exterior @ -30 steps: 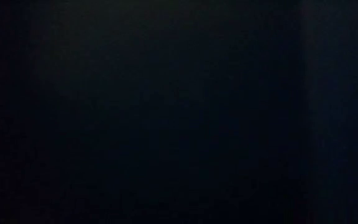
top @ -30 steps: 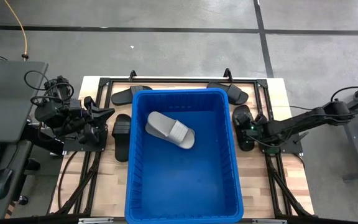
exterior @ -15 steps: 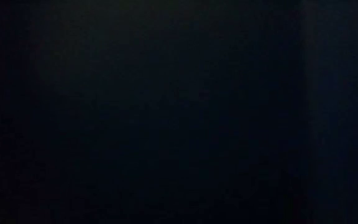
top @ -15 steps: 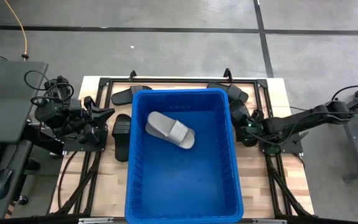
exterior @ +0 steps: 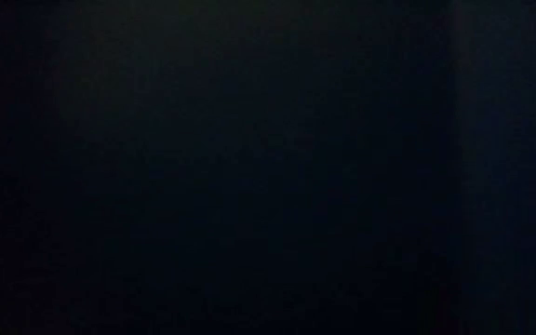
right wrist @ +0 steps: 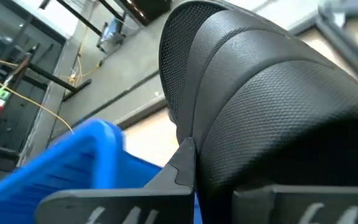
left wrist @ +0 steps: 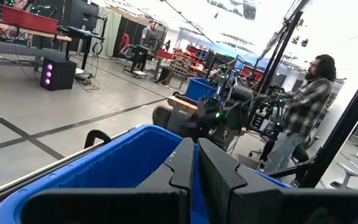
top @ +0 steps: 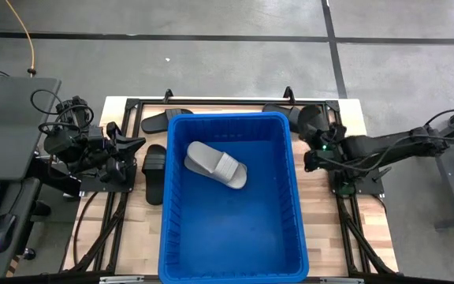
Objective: Pick and place slides into bin
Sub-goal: Put the bottom right black slipper into the blue bin
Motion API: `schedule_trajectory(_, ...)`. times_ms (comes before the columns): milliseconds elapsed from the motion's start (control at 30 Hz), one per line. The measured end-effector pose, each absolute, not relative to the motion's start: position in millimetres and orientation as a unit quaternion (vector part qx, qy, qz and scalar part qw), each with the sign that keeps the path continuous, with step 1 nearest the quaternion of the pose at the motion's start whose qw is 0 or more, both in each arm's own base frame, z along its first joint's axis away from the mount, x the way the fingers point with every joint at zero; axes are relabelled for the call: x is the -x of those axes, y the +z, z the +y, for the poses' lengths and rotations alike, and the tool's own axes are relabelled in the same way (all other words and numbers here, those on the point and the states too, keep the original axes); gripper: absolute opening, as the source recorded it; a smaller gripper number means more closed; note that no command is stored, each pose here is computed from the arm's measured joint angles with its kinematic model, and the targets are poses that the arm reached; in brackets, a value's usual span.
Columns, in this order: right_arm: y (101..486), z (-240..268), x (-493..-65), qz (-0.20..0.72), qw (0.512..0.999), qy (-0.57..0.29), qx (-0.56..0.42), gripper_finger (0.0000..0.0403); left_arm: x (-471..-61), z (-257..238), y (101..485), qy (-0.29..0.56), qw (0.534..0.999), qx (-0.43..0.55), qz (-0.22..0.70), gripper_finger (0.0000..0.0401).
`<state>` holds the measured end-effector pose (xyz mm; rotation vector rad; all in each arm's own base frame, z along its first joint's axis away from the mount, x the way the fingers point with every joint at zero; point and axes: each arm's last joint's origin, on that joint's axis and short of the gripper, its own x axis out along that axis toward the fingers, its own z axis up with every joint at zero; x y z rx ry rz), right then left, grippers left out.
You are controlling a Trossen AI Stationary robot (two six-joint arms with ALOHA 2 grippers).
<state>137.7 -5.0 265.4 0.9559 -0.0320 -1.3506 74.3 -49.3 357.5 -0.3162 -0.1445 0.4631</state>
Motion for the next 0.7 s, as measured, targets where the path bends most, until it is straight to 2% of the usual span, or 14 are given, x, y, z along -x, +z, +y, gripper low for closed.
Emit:
schedule_trajectory(233, 327, -8, -128, -0.039, 0.705, -0.598, -0.380, 0.0000, -74, -49, 358, 0.231, 0.959, 0.151, -0.070, 0.0014)
schedule_trajectory(467, 373, -3, -135, -0.092, 0.742, -0.547, -0.376, 0.0000, -74, -49, 358, 0.234, 0.960, 0.140, -0.067, 0.0023)
schedule_trajectory(567, 389, 1, -144, -0.105, 0.766, -0.514, -0.371, 0.0000, -74, -49, 358, 0.234, 0.960, 0.140, -0.067, 0.0055)
schedule_trajectory(700, 406, 6, -154, -0.131, 0.788, -0.476, -0.367, 0.0000, -74, -48, 357, 0.250, 0.954, 0.152, -0.067, 0.0124)
